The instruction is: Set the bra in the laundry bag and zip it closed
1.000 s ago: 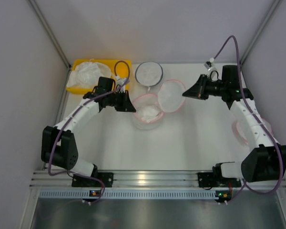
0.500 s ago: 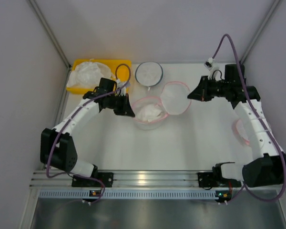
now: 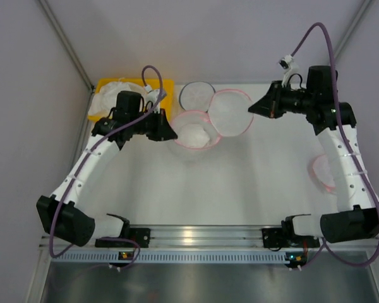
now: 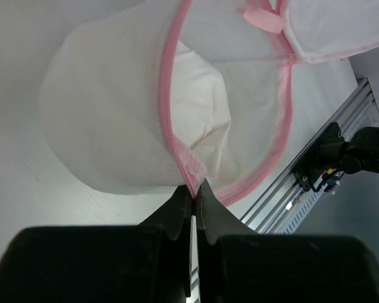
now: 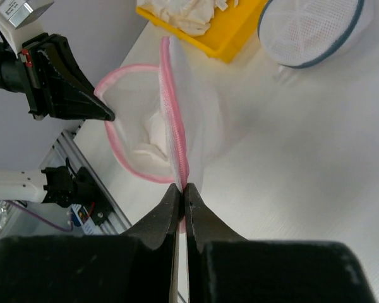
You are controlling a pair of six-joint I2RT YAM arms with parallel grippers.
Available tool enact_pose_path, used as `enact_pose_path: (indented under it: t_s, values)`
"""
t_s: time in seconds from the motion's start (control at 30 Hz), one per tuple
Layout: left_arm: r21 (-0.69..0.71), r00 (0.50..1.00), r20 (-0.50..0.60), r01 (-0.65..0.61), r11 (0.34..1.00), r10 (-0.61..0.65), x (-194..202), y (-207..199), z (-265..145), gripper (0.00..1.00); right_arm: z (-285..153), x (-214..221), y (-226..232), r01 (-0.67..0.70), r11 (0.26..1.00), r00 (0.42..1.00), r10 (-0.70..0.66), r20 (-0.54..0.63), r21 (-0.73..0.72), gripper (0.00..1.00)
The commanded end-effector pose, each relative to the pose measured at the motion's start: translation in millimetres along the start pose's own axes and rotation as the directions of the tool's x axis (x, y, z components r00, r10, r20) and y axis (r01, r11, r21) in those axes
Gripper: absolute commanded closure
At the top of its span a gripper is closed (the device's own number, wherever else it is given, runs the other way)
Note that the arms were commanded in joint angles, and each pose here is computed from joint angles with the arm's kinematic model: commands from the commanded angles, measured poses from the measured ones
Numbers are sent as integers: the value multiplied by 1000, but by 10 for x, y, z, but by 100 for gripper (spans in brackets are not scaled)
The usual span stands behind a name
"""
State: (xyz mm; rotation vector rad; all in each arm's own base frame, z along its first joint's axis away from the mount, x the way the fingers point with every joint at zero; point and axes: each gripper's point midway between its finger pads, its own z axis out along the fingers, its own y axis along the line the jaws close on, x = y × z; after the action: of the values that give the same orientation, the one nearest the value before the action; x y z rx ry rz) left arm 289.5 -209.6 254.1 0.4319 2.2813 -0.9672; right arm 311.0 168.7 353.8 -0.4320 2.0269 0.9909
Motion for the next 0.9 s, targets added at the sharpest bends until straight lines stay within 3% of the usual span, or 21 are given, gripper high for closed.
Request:
enact_pose_path:
  t_s: [0.0, 0.13, 0.17, 0.27, 0.4, 0.53, 0.57, 0.67, 0.77, 0.87]
  values:
    - [-95, 999, -34, 18, 995, -21, 221, 190, 117, 100, 151, 229, -161, -119, 993, 992, 119, -44, 6, 100]
    - [-172, 971, -188, 116, 978, -149, 813, 540, 344, 100, 332, 671, -376, -212, 977, 965, 215, -152, 33, 100]
    - [-112, 962, -213, 153, 982, -174, 877, 447, 366, 100, 333, 691, -380, -211, 977, 964, 213, -160, 32, 100]
    - [-24, 987, -143, 76, 997, -79, 592, 236, 272, 100, 228, 431, -315, -113, 993, 984, 118, -132, 46, 100]
    - [-50, 997, -70, -44, 998, 40, 269, 235, 211, 100, 85, -10, -262, 24, 994, 999, -21, -28, 109, 100]
    - [-49, 997, -34, -64, 997, 62, 83, 198, 186, 85, 143, -47, -237, 78, 990, 997, -74, -38, 114, 100]
    - [-48, 998, -37, -53, 997, 51, 92, 200, 189, 75, 160, -40, -242, 79, 990, 996, -75, -39, 113, 100]
    - [-48, 997, -47, -56, 997, 54, 146, 220, 190, 58, 223, -22, -222, 107, 987, 994, -104, -33, 119, 100]
    - [-40, 998, 27, -57, 998, 58, -41, 138, 63, 40, 310, 1, -161, 145, 982, 989, -142, -33, 122, 100]
    - [19, 995, 100, -22, 1000, 20, -262, -60, -49, 37, 442, 85, -87, 210, 969, 977, -206, -49, 130, 100]
